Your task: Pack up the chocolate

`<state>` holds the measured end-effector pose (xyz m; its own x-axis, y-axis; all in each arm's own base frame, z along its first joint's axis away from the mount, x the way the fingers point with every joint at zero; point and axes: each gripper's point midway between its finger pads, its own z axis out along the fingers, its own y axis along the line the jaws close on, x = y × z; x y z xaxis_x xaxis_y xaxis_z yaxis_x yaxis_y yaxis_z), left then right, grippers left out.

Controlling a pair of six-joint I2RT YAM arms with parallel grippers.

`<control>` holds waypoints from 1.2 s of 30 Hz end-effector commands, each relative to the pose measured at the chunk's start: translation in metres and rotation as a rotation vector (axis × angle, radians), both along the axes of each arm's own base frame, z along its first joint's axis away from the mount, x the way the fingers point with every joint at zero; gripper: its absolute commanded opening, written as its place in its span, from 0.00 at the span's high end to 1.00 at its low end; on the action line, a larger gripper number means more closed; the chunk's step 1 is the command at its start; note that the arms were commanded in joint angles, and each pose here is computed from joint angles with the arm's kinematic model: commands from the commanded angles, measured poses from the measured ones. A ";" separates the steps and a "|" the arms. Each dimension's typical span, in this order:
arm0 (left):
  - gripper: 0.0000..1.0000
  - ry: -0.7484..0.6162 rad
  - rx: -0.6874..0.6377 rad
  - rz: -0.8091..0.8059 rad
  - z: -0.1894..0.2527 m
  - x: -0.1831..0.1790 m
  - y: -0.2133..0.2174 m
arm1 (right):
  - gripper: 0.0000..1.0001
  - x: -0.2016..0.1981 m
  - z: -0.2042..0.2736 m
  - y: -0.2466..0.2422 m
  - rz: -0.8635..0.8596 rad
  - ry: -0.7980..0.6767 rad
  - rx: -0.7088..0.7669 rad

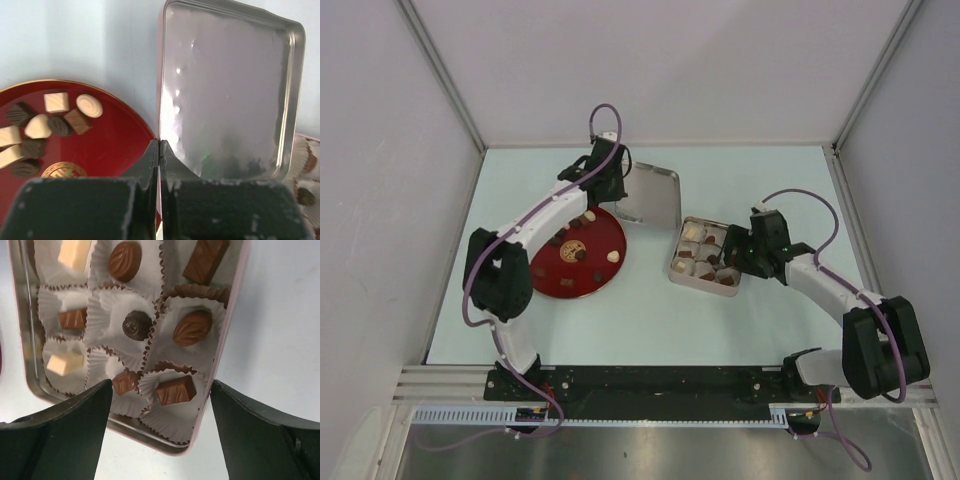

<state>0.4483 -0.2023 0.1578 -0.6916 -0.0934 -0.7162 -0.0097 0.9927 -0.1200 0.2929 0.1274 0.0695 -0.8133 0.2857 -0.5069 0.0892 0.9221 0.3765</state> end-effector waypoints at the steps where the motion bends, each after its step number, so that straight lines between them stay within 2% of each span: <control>1: 1.00 -0.164 -0.025 0.002 0.062 -0.003 0.008 | 0.17 0.018 0.016 0.042 0.086 -0.097 0.094; 6: 1.00 -0.203 -0.026 0.001 0.078 -0.014 0.017 | 0.18 0.017 0.029 0.069 0.212 -0.159 0.154; 8: 1.00 -0.221 -0.031 0.000 0.085 -0.020 0.021 | 0.18 0.017 0.039 0.066 0.221 -0.176 0.161; 14: 1.00 -0.279 -0.087 -0.021 0.106 -0.035 0.022 | 0.18 0.012 0.106 0.047 0.208 -0.325 0.255; 22: 1.00 -0.325 -0.294 -0.102 0.138 -0.061 -0.001 | 0.16 0.012 0.193 0.065 0.273 -0.579 0.454; 29: 1.00 -0.320 -0.428 -0.173 0.144 -0.082 -0.024 | 0.14 0.030 0.221 0.082 0.292 -0.632 0.576; 31: 1.00 -0.322 -0.450 -0.184 0.145 -0.085 -0.029 | 0.08 0.037 0.223 0.087 0.301 -0.631 0.603; 36: 1.00 -0.319 -0.513 -0.241 0.149 -0.095 -0.049 | 0.06 0.055 0.225 0.094 0.298 -0.625 0.616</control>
